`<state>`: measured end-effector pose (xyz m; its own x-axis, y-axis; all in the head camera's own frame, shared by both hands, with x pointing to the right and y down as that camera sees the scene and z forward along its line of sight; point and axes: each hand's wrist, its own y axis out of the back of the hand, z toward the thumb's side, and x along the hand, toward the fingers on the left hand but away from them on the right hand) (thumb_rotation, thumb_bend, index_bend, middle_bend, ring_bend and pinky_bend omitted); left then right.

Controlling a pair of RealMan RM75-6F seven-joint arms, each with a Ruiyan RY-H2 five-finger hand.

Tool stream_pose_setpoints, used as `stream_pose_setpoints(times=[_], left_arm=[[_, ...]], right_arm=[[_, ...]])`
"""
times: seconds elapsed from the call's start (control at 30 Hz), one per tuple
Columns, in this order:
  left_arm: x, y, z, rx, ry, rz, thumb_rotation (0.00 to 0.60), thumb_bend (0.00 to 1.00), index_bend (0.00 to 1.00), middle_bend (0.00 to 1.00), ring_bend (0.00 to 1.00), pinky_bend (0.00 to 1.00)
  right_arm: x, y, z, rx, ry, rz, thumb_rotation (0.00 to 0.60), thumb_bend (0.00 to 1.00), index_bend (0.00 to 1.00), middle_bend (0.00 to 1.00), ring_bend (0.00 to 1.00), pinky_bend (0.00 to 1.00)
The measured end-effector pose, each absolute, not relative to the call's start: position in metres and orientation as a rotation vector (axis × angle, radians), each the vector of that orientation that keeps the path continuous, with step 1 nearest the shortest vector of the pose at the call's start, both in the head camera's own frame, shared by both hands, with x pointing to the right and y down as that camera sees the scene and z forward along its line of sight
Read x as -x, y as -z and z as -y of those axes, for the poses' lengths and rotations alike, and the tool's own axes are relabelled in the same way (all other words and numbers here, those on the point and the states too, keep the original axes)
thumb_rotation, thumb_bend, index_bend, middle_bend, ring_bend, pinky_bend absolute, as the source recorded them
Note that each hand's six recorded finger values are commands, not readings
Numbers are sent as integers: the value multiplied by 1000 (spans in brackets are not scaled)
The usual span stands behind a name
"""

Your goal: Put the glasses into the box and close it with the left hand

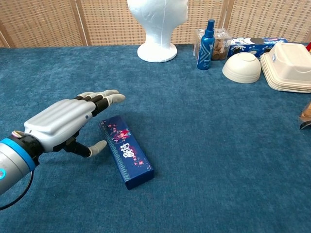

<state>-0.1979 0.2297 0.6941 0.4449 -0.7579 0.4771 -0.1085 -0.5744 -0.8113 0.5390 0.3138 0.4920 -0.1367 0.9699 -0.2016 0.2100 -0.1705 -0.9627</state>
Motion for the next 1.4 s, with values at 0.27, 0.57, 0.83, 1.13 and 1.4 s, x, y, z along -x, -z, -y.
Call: stream_pose_setpoints(times=[0.27, 0.57, 0.83, 1.13, 1.4], left_arm=[[217, -684, -227, 1974, 1138, -699, 600, 360, 30, 6, 0, 0], [279, -652, -231, 1954, 1193, -750, 600, 361, 42, 18, 0, 0], [361, -606, -241, 1824, 1283, -902, 600, 360, 48, 21, 0, 0], [426, -575, -255, 1713, 1381, -1018, 600, 360, 78, 42, 0, 7], [469, -559, -269, 1619, 1484, -1114, 600, 360, 85, 45, 0, 0]], right_arm=[[-533, -490, -309, 1420, -1360, 1373, 596, 379, 47, 165, 115, 314], [-518, -498, -295, 1436, -1351, 1326, 596, 378, 54, 165, 113, 314], [-495, -520, -273, 1451, -1384, 1240, 592, 380, 76, 165, 88, 268], [-483, -535, -256, 1354, -1485, 1150, 592, 379, 107, 165, 54, 224], [-476, -541, -246, 1314, -1519, 1116, 595, 379, 147, 164, 52, 214]])
